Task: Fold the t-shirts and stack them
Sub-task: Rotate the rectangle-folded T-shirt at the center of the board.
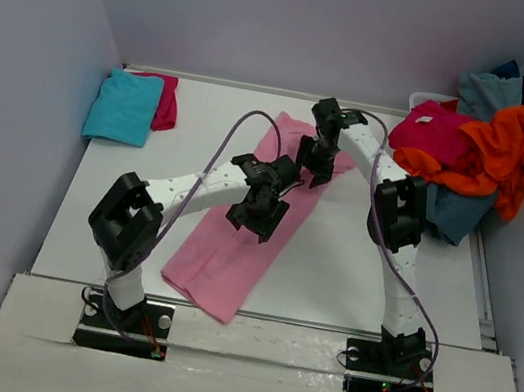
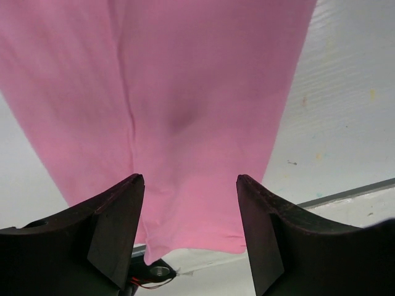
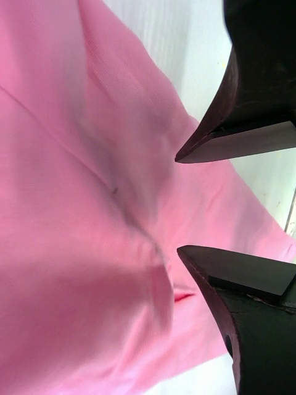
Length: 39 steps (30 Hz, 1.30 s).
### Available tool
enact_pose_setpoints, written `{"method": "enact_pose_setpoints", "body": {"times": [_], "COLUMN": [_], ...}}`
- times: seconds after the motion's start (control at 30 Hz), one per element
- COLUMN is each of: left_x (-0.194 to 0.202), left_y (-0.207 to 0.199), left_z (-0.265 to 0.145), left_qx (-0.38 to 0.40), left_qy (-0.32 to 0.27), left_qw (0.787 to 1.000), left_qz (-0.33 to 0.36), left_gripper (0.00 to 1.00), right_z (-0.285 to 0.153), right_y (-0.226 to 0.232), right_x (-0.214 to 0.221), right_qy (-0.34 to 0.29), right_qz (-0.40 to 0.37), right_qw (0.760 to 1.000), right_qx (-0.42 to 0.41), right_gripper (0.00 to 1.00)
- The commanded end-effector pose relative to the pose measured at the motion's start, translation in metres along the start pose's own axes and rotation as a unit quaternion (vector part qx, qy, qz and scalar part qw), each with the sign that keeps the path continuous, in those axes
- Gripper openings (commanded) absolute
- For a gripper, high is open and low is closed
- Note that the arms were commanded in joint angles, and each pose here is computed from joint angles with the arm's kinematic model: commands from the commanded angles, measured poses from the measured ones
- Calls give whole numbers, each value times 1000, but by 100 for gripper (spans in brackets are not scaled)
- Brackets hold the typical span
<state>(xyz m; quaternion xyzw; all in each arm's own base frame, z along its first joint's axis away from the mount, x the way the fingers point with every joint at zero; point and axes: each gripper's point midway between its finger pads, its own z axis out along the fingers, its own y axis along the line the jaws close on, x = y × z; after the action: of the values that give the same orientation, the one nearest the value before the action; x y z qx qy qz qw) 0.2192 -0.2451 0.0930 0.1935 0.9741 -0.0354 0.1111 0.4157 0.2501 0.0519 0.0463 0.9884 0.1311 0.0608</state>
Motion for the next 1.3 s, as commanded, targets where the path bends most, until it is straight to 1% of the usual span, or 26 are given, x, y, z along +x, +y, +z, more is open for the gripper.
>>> {"method": "enact_pose_setpoints", "body": {"times": [0.0, 0.07, 0.13, 0.3, 0.33, 0.47, 0.57, 0.7, 0.83, 0.97, 1.1, 1.27], "left_x": [-12, -13, -13, 3, 11, 26, 42, 52, 64, 88, 109, 117], "left_y": [-25, -20, -14, -7, -4, 8, 20, 33, 36, 42, 37, 33], "left_z": [1, 9, 13, 19, 23, 28, 36, 42, 48, 59, 68, 73], "left_qx": [44, 26, 7, -9, -14, -38, -65, -99, -102, -101, -88, -89], "left_qy": [-9, -2, -1, 23, 34, 49, 74, 88, 106, 141, 168, 174], "left_qw": [997, 997, 997, 999, 998, 998, 995, 991, 989, 984, 981, 980], "left_qz": [66, 76, 74, 47, 45, 32, 29, 25, 26, 34, 48, 46], "left_gripper": [72, 72, 72, 72, 72, 72, 72, 73, 73, 73, 72, 72], "right_z": [-18, -13, -16, -20, -14, -3, 6, 22, 23, 22, 22, 19], "right_y": [-13, -22, -21, -28, -34, -40, -41, -46, -53, -65, -73, -74], "right_x": [-38, -43, -46, -38, -31, -23, -23, -30, -40, -50, -58, -64], "right_qy": [-44, -38, -43, -46, -36, -27, -23, -19, -23, -26, -29, -33], "right_qz": [21, 31, 31, 42, 46, 51, 51, 55, 59, 70, 73, 74], "right_qw": [999, 999, 999, 998, 998, 998, 998, 998, 997, 997, 996, 996], "right_qx": [3, 9, 8, 18, 28, 34, 34, 35, 35, 32, 30, 23], "right_gripper": [62, 62, 62, 62, 62, 62, 62, 62, 62, 62, 62, 62]}}
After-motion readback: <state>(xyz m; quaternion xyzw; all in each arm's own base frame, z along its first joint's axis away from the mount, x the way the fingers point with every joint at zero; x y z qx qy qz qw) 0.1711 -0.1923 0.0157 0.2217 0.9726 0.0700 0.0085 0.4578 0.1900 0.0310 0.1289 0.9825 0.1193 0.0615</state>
